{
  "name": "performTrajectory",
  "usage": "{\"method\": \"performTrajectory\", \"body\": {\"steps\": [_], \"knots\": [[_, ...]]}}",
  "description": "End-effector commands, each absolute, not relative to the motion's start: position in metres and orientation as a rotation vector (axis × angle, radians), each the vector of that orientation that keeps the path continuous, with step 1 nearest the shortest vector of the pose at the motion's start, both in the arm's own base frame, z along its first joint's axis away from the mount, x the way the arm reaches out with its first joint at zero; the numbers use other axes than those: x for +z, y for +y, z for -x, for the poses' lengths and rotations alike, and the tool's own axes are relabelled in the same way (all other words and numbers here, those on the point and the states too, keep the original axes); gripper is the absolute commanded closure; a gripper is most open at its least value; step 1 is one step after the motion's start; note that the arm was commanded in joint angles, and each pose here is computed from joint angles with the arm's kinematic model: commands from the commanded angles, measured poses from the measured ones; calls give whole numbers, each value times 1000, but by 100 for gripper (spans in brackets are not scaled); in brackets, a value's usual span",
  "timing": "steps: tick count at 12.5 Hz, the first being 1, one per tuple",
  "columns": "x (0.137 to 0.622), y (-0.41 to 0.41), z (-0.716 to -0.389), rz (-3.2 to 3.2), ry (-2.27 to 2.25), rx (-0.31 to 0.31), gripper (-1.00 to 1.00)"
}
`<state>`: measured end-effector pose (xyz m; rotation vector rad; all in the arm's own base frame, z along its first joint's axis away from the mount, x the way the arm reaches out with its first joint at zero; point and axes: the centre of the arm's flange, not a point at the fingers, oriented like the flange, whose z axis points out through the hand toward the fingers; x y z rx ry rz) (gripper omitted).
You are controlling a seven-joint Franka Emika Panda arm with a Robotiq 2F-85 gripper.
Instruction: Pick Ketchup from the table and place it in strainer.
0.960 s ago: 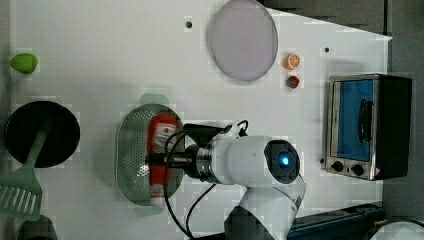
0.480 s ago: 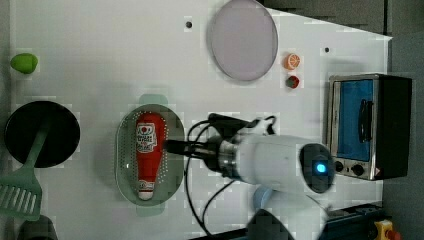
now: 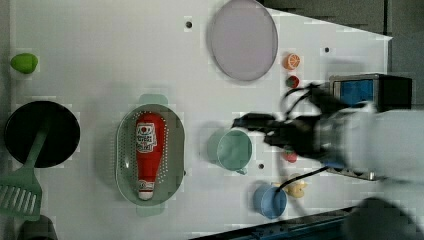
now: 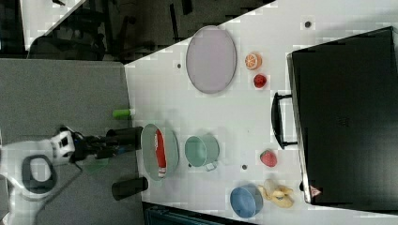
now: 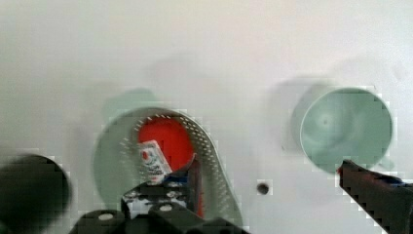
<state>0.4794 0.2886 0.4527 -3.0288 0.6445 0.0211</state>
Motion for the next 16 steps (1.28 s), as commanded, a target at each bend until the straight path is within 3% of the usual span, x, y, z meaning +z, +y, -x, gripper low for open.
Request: {"method": "performTrajectory", "body": {"steps": [1,2,6,10,16], "knots": [[515,187,-522,2925,958,-45,-100],[532,164,-525,2918,1008,-45,-100],[585,79,-525,2902,1161,53,-100],[607,0,-538,2887,1219,10,-100],[599,-17,-542,2876,1273,25,-100]]}}
